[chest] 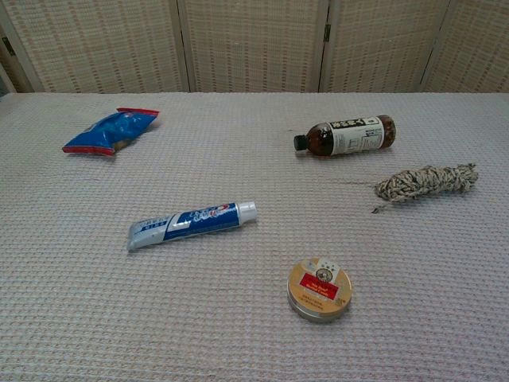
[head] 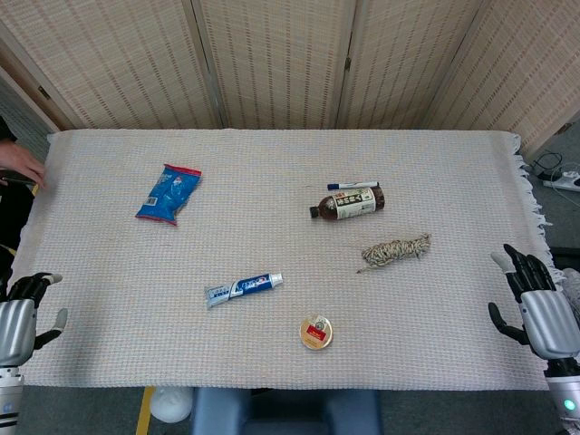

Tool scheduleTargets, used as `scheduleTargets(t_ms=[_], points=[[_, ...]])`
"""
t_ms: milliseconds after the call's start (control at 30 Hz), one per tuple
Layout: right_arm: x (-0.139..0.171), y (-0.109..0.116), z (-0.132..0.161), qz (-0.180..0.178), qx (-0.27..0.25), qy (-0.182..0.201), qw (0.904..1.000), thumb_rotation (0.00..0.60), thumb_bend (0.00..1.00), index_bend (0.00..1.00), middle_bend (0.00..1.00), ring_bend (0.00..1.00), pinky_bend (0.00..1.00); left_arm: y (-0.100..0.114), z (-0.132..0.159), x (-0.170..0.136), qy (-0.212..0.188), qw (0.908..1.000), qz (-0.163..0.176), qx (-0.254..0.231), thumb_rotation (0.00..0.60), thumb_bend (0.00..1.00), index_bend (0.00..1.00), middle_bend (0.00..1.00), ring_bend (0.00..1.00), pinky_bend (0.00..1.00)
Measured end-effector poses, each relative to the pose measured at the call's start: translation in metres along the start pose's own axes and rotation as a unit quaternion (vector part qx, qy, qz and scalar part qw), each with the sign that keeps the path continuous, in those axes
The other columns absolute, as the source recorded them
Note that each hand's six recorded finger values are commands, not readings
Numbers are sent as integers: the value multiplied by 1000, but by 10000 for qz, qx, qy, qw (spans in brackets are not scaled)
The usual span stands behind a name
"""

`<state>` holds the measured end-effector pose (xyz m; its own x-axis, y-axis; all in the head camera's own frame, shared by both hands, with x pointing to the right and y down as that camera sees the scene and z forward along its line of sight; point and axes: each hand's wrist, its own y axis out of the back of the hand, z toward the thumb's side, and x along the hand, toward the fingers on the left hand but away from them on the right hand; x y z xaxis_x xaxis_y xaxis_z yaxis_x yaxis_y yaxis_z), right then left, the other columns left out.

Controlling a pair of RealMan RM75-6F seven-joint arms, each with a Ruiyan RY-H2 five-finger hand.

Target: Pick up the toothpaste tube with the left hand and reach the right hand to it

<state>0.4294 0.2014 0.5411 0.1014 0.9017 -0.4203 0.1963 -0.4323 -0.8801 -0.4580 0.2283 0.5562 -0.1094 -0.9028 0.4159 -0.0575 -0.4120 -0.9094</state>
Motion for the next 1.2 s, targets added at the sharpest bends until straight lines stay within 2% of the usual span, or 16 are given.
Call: scheduleTargets(t_ms=[367, 567, 733, 867, 1067, 1200], points=[[2, 0, -3, -53, -30, -17, 10000, 600, 496, 0, 0, 8, 0, 3, 4, -1, -83, 10000, 40, -27, 600, 441, 301, 282, 237, 51], [5, 5, -7, -159, -21, -53, 9999, 600, 497, 0, 0, 9, 0, 5, 17, 6, -346, 9994, 46, -72, 600, 441, 297, 282, 237, 51], [7, 11, -9, -264, 1, -53, 9996, 600, 496, 0, 0, 9, 0, 5, 39, 20, -806, 9965, -20, -212, 600, 440, 292, 282, 237, 51], [8, 12, -9, -280, 9, -53, 9996, 600, 496, 0, 0, 9, 0, 1, 66, 35, -1323, 9906, -136, -319, 600, 423, 283, 282, 235, 51], [9, 12, -11, -272, 4, -76, 9996, 600, 495, 0, 0, 9, 0, -14, 116, 60, -2140, 9751, -422, -408, 600, 331, 264, 282, 230, 50], [10, 11, -12, -252, 1, -101, 9996, 600, 496, 0, 0, 9, 0, -35, 150, 74, -2565, 9629, -711, -447, 600, 287, 240, 282, 221, 46]])
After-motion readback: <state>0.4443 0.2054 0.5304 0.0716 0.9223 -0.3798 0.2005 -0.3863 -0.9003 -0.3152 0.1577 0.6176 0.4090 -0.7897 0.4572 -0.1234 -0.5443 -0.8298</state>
